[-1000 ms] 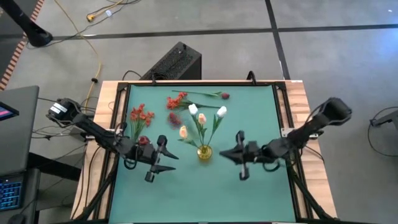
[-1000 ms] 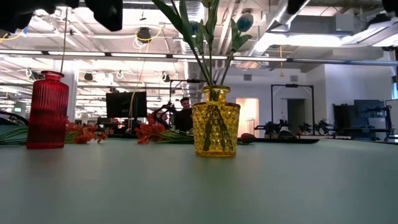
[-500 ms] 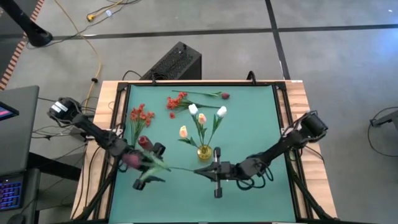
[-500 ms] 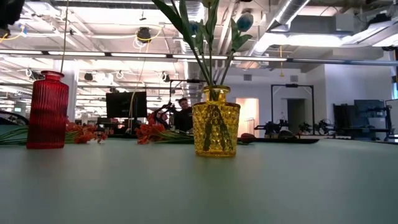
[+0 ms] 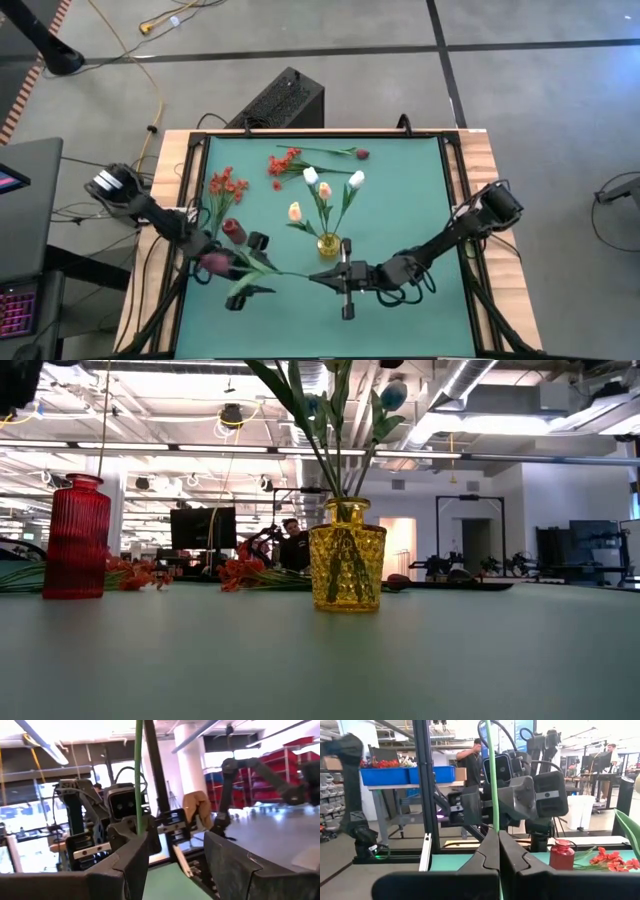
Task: Sort flowers into vase by color
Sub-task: Put the bottom red flower into the red vase
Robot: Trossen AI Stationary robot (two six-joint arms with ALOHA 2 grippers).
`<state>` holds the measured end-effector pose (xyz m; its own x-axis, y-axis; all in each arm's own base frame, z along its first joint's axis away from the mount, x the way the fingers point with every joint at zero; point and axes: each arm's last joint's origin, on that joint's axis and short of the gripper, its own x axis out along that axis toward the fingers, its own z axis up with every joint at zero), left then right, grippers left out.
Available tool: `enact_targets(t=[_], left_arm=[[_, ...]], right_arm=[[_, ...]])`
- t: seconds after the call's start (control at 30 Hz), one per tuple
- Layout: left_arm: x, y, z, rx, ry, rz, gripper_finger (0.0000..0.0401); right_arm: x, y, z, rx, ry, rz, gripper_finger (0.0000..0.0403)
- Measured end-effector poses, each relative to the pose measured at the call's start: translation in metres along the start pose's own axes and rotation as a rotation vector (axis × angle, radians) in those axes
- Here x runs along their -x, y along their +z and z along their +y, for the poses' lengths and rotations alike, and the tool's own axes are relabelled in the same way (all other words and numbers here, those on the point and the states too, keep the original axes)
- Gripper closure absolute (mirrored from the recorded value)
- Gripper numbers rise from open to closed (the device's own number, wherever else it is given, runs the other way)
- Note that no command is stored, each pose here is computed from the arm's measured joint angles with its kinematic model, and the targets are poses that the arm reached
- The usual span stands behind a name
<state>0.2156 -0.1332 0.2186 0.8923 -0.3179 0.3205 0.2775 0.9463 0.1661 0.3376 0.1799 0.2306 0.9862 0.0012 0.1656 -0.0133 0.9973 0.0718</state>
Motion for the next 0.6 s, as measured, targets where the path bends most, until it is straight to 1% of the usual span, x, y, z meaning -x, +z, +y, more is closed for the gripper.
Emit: enact_targets(t=[0.13,0.27,0.43,0.6], left_arm=[[-0.018,-0.009,-0.003,-0.022,0.032,0.021,0.0223],[-0.029,-0.014,-0.004,-0.03,0.041,0.027,0.0223],[-0.031,-0.012,-0.001,-0.022,0.118,0.037,0.0223],[-0.031,-0.011,-0.001,-0.021,0.115,0.025,0.0223]], right_arm=[[-0.001,-0.003,-0.002,-0.003,-0.006,0.029,0.0386],[-0.001,-0.004,-0.002,0.002,-0.006,0.042,0.0386],[0.0,-0.007,0.0,0.015,-0.003,0.066,0.0386],[0.0,-0.01,-0.001,0.026,-0.004,0.094,0.0386]])
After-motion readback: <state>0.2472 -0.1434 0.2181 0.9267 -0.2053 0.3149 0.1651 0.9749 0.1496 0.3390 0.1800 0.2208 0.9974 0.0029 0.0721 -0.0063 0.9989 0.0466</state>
